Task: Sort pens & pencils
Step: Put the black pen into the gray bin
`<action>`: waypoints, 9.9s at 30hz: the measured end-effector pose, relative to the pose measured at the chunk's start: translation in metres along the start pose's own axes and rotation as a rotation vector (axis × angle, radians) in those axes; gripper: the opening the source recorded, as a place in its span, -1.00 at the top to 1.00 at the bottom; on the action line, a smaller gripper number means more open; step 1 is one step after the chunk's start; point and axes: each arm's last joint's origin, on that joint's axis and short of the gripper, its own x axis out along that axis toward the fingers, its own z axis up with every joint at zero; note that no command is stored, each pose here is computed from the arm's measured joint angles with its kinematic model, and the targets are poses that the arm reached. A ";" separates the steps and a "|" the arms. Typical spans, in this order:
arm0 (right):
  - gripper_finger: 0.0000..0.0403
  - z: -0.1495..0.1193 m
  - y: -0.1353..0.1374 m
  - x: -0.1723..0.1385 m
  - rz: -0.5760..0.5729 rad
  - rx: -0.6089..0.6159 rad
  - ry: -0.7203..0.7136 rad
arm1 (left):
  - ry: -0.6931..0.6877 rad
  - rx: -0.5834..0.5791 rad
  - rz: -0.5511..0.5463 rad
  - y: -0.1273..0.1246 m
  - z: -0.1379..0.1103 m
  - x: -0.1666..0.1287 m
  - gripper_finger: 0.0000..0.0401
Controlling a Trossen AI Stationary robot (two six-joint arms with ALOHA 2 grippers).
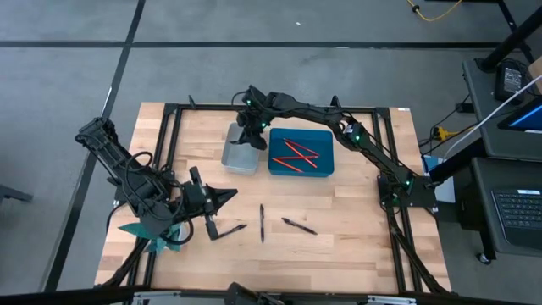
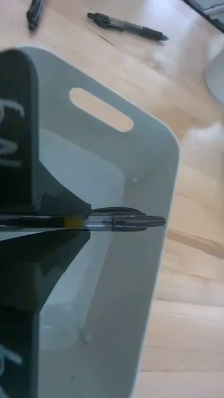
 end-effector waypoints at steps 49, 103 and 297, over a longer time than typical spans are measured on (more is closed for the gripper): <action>0.76 -0.011 0.001 0.027 0.001 -0.033 0.029 | 0.015 0.037 -0.021 0.000 -0.002 0.000 1.00; 0.38 0.046 0.081 -0.109 -0.403 -0.019 0.353 | 0.036 0.048 -0.054 -0.001 -0.005 -0.001 1.00; 0.38 0.096 0.251 -0.289 -0.019 -0.186 -0.195 | 1.190 -0.409 0.806 0.011 -0.082 0.229 0.92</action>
